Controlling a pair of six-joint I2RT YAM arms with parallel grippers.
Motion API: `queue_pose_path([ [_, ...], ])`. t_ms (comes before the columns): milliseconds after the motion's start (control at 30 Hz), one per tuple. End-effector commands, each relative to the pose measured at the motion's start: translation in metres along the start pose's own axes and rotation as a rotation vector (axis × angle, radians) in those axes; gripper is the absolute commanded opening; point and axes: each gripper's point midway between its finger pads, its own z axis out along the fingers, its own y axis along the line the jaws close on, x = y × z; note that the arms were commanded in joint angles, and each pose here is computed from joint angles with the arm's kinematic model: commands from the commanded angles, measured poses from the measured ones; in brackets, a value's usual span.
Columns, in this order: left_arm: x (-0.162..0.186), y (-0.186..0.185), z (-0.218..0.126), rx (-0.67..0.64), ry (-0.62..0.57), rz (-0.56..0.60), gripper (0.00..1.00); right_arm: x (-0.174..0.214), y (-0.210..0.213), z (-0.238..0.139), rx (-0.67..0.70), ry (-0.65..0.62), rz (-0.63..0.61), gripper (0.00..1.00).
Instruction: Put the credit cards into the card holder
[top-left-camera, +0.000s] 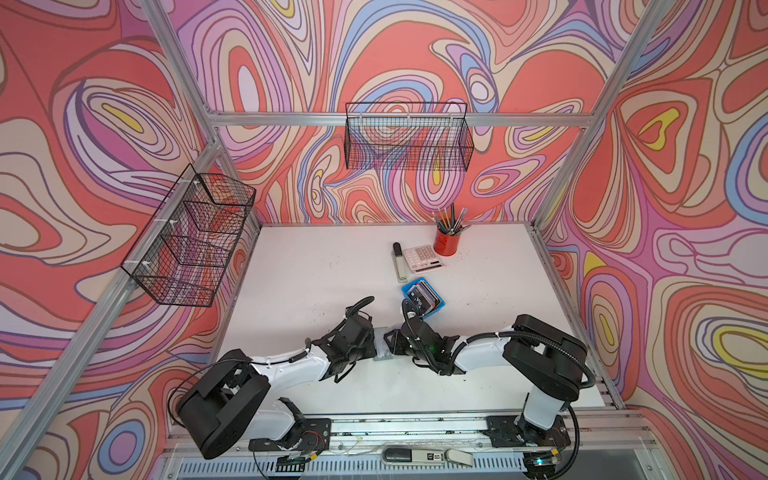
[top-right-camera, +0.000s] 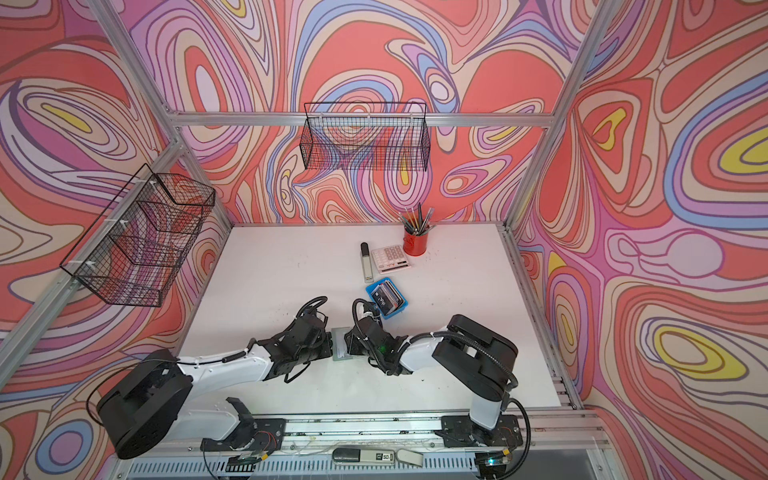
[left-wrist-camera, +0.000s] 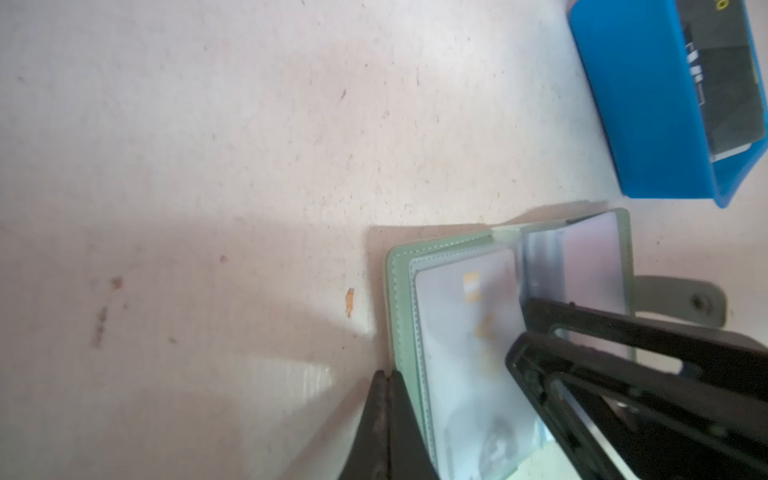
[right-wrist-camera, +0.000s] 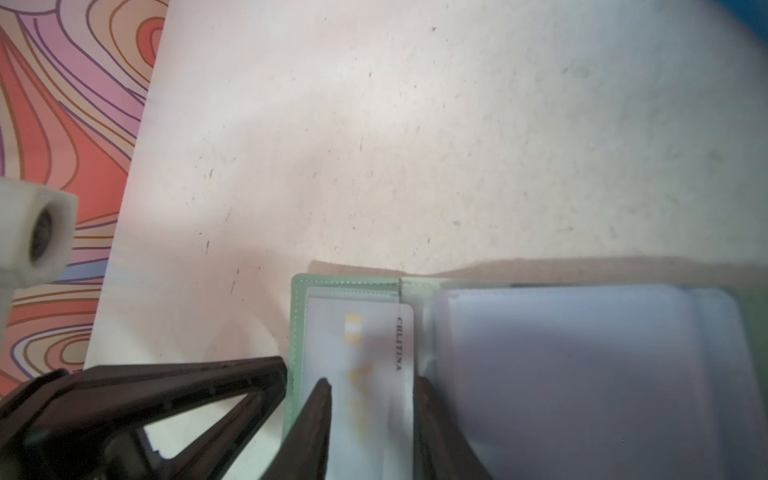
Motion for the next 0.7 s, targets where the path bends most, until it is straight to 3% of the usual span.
queue_pose_path([
  [0,0.002,0.013,-0.006,-0.032,-0.006,0.010,0.05,0.010,0.025,-0.005,-0.082,0.004,0.058,0.34],
  [200,-0.003,0.027,-0.024,-0.064,-0.042,0.010,0.06,-0.003,0.028,-0.020,-0.059,-0.045,0.042,0.37],
  [333,-0.016,0.036,-0.048,-0.110,-0.102,0.034,0.11,-0.019,0.020,-0.043,0.002,-0.107,0.002,0.43],
  [567,-0.054,0.040,-0.117,-0.212,-0.218,0.153,0.46,-0.033,-0.013,-0.077,0.140,-0.197,-0.038,0.50],
  [667,-0.064,0.055,-0.128,-0.298,-0.286,0.219,0.50,-0.032,-0.020,-0.082,0.158,-0.202,-0.055,0.51],
])
